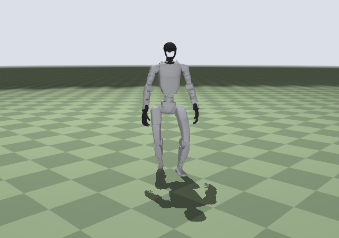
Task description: Walk
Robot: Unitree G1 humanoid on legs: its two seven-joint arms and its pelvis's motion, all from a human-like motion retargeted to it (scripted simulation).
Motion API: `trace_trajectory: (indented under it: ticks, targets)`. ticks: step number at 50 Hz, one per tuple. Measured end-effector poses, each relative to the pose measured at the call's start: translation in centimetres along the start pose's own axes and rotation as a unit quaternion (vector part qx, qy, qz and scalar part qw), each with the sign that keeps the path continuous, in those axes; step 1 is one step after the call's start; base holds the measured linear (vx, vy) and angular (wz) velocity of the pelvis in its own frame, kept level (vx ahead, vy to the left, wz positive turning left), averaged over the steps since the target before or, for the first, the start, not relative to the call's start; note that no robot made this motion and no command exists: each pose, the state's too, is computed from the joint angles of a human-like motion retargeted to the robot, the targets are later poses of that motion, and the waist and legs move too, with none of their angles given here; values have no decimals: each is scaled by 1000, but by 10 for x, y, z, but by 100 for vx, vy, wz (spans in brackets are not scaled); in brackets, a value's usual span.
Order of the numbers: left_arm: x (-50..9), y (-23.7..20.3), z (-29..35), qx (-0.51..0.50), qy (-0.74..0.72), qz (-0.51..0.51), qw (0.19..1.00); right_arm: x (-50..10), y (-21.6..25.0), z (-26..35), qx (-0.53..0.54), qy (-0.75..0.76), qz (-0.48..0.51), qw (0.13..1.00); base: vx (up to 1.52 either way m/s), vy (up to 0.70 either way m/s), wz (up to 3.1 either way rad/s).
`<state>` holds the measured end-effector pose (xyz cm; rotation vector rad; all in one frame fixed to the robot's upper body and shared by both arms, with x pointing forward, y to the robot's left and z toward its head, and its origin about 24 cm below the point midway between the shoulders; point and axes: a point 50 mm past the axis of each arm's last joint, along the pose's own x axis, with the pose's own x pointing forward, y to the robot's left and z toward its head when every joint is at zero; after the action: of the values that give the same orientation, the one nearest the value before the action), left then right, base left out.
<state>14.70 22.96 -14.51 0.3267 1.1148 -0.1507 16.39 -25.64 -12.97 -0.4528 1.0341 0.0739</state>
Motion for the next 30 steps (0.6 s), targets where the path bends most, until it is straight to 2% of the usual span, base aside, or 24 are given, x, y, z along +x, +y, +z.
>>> trace_trajectory:
  ticks: [10, 17, 22, 30]
  targets:
    - [-19, -1, -83, -14, 133, 5, 991, 3, -11, 33, -24, -44, -16, 999, 35, 11, -3]
    - [-30, -21, -115, -16, 199, -51, 979, 3, 0, 17, -28, -15, 17, 999, 48, 13, 16]
    - [-21, -24, -94, 24, 176, -70, 981, 2, 9, 3, -35, 17, 50, 998, 46, 13, 80]
    - [2, 5, 4, 82, 48, 11, 995, 1, 12, -7, -31, 39, 45, 998, 50, 3, 65]
